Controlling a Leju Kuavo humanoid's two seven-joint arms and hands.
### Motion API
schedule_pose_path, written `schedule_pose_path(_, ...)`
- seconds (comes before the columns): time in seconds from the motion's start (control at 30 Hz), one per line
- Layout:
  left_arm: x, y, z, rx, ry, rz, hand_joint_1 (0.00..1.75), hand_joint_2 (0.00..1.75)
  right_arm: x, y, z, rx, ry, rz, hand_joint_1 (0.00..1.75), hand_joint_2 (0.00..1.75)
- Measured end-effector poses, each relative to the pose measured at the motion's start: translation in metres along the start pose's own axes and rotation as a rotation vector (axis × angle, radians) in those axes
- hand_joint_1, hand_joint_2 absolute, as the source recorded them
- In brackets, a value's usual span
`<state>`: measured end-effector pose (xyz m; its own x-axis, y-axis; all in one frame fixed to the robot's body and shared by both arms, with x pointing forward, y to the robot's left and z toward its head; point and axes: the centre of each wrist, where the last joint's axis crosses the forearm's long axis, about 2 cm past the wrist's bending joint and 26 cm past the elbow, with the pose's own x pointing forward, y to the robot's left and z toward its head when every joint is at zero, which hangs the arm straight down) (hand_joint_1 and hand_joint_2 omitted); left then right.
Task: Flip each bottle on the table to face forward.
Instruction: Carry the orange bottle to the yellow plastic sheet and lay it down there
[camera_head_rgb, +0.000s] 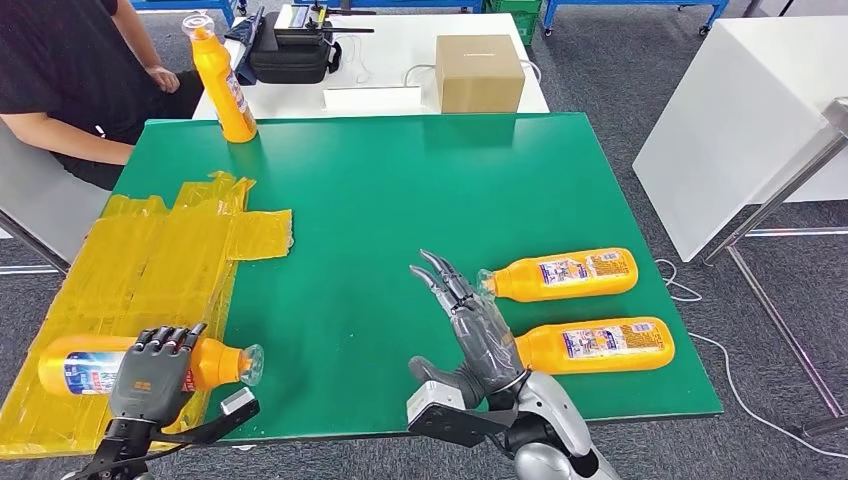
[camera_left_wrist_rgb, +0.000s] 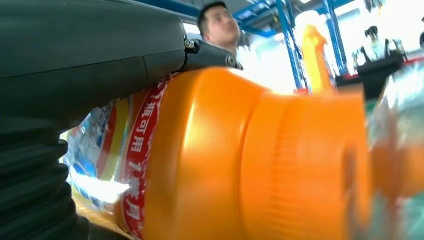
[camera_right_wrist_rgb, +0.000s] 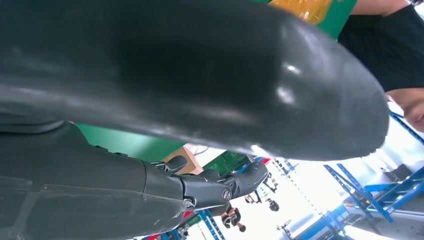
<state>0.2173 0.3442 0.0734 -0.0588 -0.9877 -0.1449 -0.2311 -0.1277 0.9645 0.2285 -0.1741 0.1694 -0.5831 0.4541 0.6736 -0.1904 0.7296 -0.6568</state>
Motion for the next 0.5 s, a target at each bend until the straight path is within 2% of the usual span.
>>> schedule_pose_path(0.13, -0.002, -0.007, 0.000, -0.053, -0.025, -0.038, 0.00, 0.00, 0.000, 0.000, 0.000, 0.008, 0.000, 0.003, 0.00, 0.00)
schedule_pose_path(0.5, -0.005, -0.013, -0.003, -0.054, -0.042, -0.039, 0.00, 0.00, 0.000, -0.004, -0.006, 0.013, -0.004, 0.010, 0.00, 0.00)
